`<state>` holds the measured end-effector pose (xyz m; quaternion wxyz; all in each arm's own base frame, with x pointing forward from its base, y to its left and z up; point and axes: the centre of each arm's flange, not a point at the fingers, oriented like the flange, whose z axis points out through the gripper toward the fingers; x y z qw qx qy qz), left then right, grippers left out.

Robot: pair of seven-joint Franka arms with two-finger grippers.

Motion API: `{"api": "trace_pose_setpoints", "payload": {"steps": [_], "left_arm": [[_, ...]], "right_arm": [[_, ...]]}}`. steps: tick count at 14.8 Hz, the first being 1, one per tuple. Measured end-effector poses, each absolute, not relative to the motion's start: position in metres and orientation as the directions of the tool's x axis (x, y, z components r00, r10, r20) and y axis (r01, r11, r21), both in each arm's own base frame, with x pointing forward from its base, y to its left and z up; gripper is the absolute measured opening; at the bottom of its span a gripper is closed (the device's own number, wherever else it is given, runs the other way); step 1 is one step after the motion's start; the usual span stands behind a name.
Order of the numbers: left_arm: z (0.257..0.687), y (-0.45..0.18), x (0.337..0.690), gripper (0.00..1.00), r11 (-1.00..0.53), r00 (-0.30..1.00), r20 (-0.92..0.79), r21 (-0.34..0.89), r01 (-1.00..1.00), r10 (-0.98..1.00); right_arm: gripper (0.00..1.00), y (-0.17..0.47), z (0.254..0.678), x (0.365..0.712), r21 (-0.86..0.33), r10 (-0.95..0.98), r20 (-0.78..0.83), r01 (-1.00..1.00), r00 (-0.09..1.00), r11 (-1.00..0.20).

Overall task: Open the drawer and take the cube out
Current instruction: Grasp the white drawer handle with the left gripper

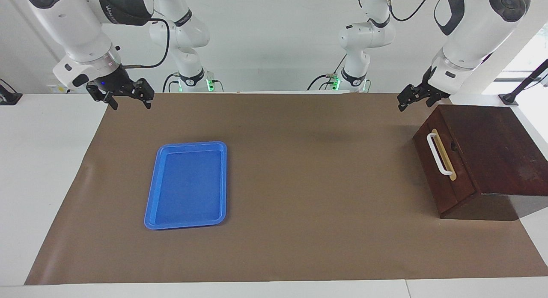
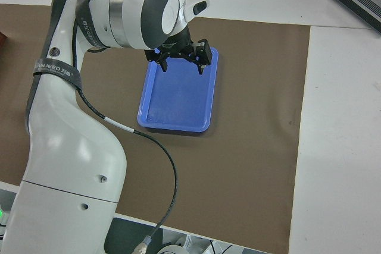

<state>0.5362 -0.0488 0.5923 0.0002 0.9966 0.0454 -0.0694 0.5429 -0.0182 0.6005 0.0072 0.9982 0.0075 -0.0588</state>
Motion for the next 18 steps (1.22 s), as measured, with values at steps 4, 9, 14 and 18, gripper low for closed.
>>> {"api": "trace_pose_setpoints", "payload": {"steps": [4,9,14,18], "left_arm": [[0.593,-0.047,0.538,1.0,-0.997,0.989,-0.127,-0.011,0.079,0.08],[0.57,-0.037,0.554,1.0,-0.992,1.0,-0.02,-0.124,0.014,0.016],[0.495,-0.031,0.567,1.0,-0.964,0.994,0.048,-0.253,-0.082,-0.097],[0.439,-0.029,0.571,1.0,-0.938,0.985,0.03,-0.313,-0.152,-0.17]], "right_arm": [[1.0,-0.018,0.601,0.543,0.014,0.014,-0.118,0.016,0.993,-1.0],[1.0,-0.018,0.601,0.543,0.014,0.014,-0.117,0.015,0.993,-1.0],[1.0,-0.019,0.601,0.543,0.014,0.013,-0.117,0.015,0.993,-1.0],[1.0,-0.019,0.601,0.543,0.014,0.013,-0.117,0.015,0.993,-1.0]]}}
